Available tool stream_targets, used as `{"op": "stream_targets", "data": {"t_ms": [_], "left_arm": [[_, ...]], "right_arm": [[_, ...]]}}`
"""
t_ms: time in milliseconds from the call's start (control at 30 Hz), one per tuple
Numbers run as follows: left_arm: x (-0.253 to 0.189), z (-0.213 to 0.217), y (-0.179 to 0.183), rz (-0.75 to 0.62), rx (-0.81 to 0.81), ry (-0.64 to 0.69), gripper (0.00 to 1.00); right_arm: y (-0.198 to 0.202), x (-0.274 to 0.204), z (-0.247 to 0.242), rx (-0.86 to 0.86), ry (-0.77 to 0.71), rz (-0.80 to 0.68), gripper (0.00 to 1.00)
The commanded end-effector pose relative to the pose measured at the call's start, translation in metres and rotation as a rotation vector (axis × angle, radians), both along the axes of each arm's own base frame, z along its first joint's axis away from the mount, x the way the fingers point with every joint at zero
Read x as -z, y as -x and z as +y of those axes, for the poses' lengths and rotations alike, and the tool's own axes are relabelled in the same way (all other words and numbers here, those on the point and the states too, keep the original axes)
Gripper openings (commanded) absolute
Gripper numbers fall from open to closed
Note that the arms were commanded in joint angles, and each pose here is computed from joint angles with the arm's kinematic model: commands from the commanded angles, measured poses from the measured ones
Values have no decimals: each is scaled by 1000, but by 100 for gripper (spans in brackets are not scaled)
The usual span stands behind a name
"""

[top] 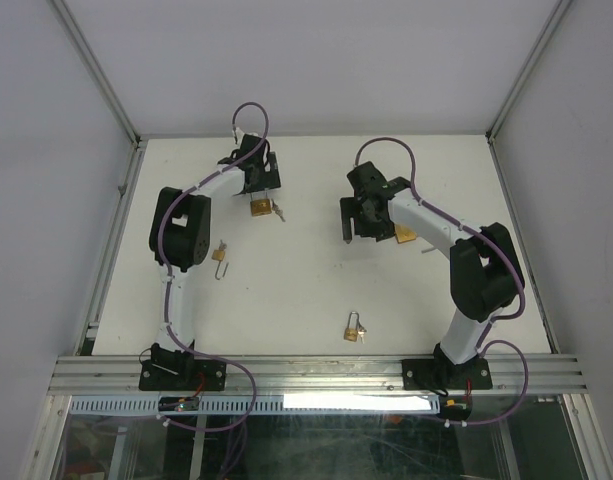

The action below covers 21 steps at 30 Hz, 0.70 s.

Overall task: Unlock with the key
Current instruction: Move the lock to the center of the board.

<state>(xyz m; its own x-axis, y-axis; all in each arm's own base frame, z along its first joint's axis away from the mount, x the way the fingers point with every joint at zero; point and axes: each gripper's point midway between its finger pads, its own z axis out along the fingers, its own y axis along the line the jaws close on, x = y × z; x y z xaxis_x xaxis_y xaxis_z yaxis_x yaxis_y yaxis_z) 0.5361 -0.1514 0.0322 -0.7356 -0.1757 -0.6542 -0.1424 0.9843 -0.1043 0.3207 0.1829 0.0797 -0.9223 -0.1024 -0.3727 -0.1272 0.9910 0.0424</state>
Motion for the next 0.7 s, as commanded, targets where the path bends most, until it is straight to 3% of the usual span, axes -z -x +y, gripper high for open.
{"op": "stream_targets", "data": {"t_ms": [0, 133, 433, 567, 667], "left_arm": [[4, -6, -6, -19, -5, -20, 94], [15, 10, 14, 28, -78, -73, 69], [26, 10, 61, 104, -52, -114, 68], [25, 13, 90, 142, -53, -103, 64], [28, 21, 104, 156, -58, -121, 54]], "right_arm": [[-5, -21, -4, -9, 6, -54, 78], [-5, -27, -3, -1, -3, -63, 78], [3, -32, -11, 19, -7, -88, 78], [10, -32, -12, 31, -24, -93, 78], [14, -33, -15, 40, -34, -103, 78]]}}
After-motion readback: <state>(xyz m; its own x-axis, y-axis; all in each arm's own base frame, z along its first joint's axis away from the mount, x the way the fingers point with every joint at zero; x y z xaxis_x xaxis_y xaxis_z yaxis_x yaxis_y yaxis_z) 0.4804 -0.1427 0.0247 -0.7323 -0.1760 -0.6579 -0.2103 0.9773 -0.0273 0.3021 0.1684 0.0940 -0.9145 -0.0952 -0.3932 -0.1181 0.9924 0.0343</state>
